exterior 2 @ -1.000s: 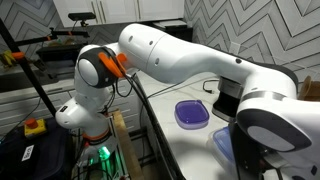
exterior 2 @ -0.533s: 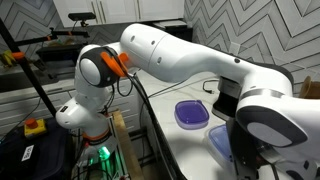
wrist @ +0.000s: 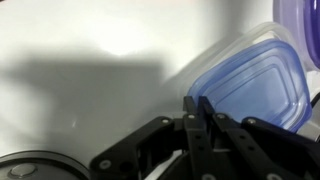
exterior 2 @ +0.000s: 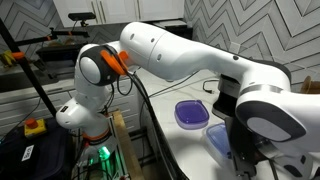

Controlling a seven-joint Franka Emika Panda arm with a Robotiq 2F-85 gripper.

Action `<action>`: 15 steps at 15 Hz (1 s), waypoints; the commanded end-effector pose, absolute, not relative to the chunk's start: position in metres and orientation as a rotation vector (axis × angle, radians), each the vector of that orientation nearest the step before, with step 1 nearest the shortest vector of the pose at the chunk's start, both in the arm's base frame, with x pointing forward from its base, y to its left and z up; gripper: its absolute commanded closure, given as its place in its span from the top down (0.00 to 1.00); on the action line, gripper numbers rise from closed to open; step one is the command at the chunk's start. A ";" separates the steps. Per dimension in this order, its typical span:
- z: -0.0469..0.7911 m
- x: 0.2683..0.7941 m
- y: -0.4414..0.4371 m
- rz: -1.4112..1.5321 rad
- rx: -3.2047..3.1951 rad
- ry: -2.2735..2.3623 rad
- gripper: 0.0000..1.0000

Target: Cover the lunch boxes with their lids

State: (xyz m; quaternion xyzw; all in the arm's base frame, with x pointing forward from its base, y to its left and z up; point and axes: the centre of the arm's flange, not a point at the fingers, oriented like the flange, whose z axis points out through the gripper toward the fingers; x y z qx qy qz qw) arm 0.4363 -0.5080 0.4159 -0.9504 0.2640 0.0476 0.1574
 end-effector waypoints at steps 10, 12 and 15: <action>0.438 0.430 -0.505 0.226 -2.713 0.660 0.02; 0.434 0.431 -0.508 0.237 -2.725 0.666 0.02; 0.427 0.432 -0.512 0.255 -2.730 0.671 0.02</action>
